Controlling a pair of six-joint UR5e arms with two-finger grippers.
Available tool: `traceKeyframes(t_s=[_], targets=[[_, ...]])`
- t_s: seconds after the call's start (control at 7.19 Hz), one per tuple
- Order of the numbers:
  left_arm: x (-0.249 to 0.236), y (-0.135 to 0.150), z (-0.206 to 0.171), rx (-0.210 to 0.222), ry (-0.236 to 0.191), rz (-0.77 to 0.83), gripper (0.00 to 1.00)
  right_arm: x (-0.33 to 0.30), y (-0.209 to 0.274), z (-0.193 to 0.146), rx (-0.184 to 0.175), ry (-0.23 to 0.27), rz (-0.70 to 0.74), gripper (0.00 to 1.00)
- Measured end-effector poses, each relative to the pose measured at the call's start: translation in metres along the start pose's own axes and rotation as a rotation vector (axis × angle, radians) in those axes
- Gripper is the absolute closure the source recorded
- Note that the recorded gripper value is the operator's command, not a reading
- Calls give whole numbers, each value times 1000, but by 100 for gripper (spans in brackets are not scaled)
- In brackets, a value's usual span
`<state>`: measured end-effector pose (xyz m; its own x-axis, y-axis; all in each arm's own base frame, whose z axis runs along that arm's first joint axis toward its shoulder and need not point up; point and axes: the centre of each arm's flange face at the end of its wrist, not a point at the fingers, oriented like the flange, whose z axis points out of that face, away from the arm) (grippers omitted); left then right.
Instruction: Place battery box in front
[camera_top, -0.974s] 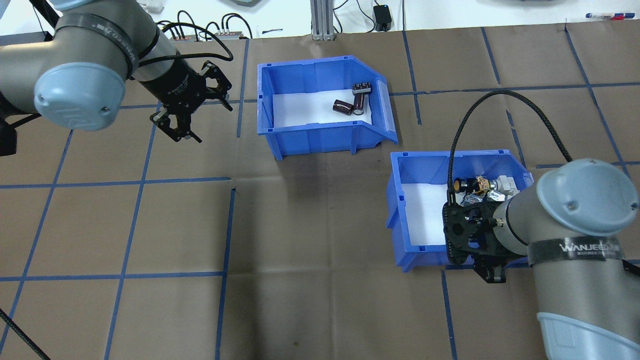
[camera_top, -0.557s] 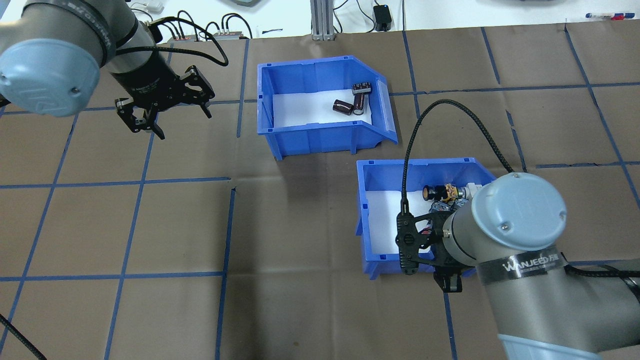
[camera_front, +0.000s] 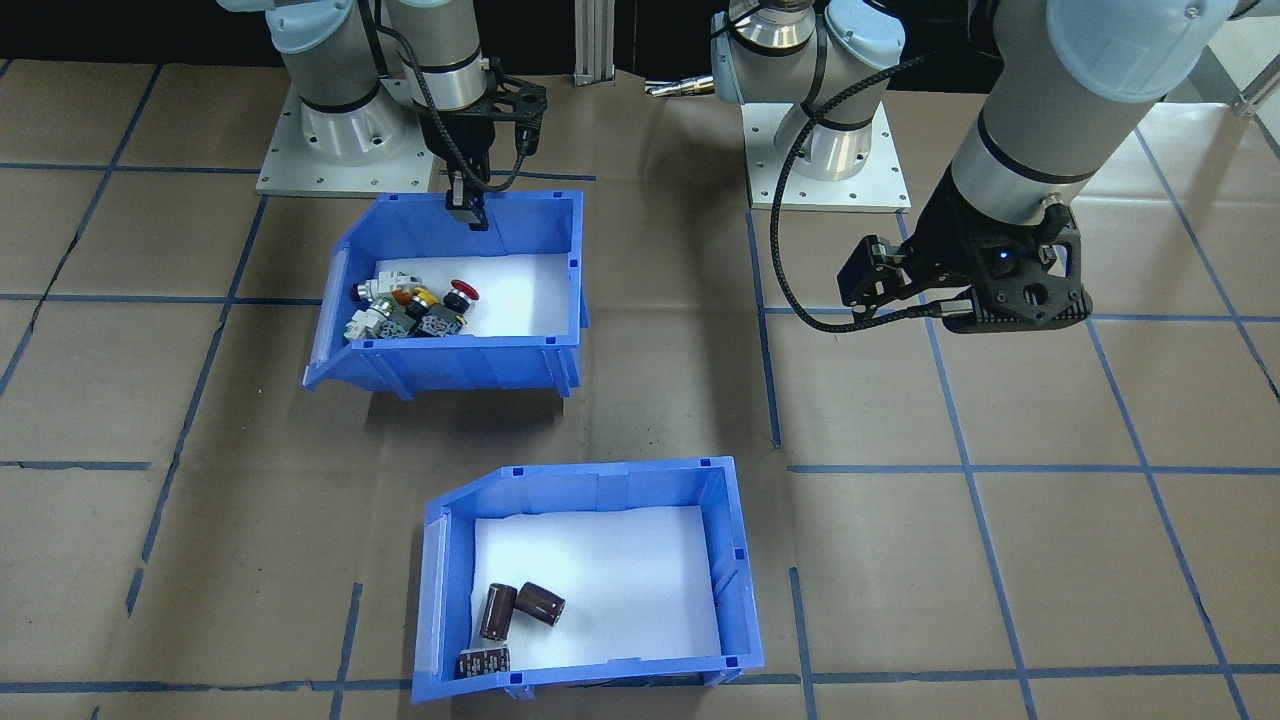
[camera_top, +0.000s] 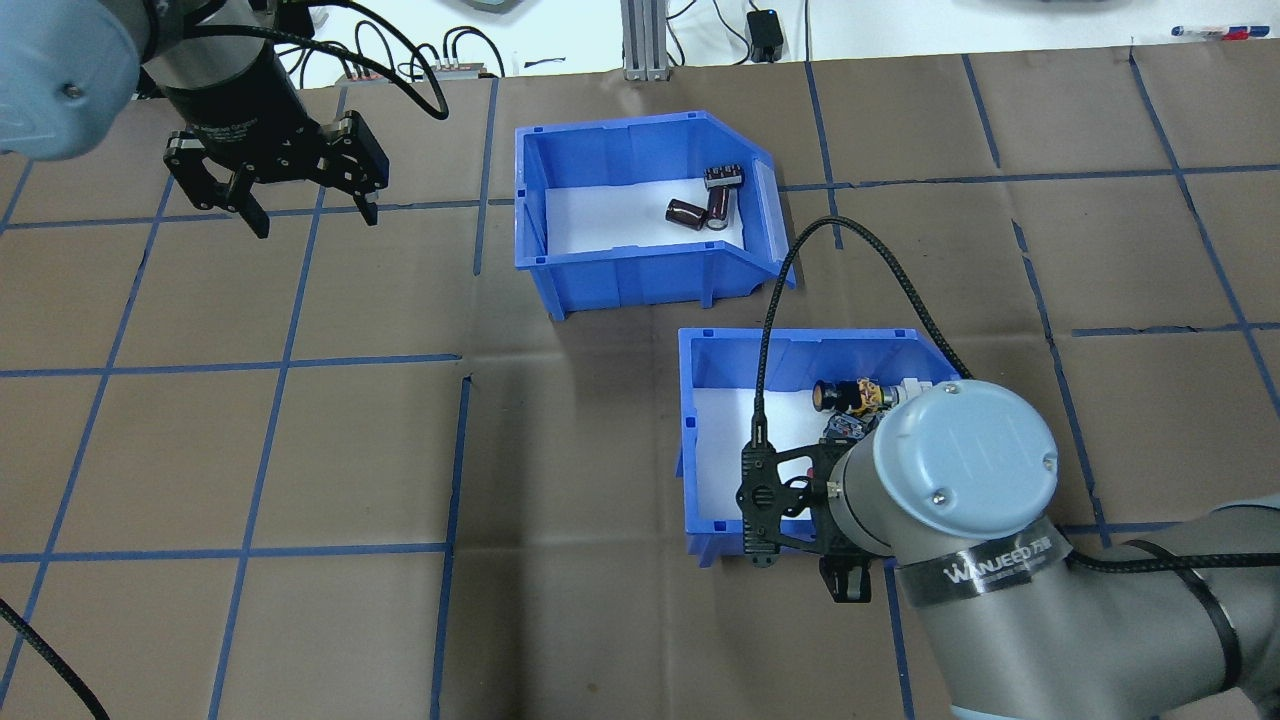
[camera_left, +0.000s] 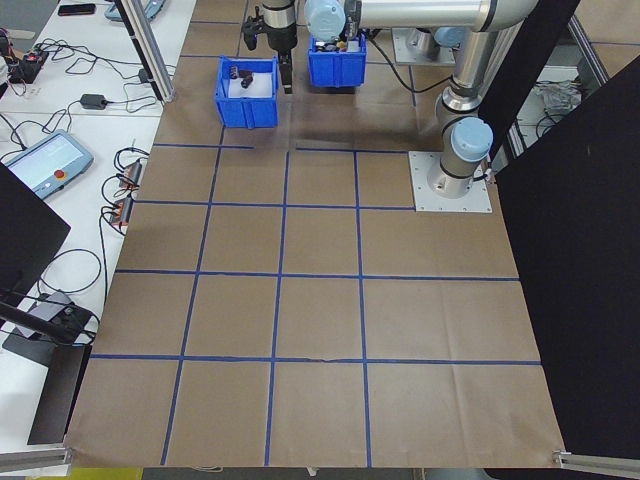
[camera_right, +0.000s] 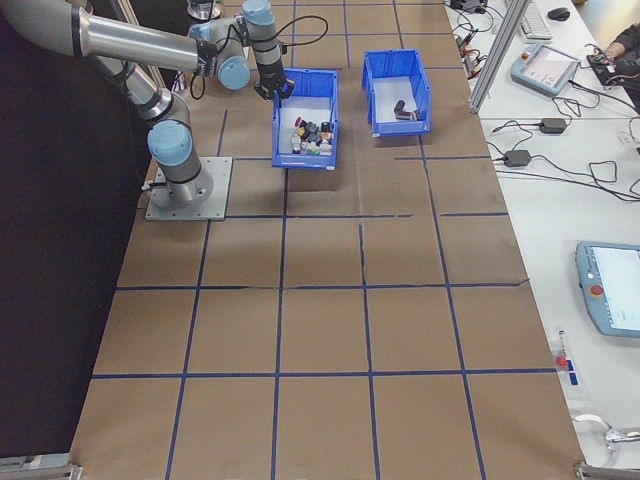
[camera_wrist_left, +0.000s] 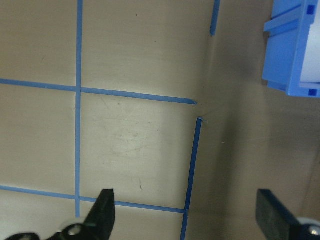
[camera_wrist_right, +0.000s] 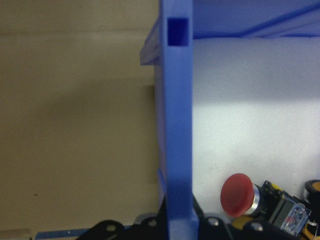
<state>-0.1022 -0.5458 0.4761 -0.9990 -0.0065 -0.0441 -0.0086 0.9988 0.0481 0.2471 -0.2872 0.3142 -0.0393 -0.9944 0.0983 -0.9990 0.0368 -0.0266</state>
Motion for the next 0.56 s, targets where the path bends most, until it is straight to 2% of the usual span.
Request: traceKeyframes(t_s=[0.28, 0.56], targets=[[3, 9, -13, 24, 1, 34, 0, 7, -37, 13, -35, -1, -5, 100], [37, 41, -28, 56, 37, 94, 0, 2, -61, 26, -40, 4, -22, 100]])
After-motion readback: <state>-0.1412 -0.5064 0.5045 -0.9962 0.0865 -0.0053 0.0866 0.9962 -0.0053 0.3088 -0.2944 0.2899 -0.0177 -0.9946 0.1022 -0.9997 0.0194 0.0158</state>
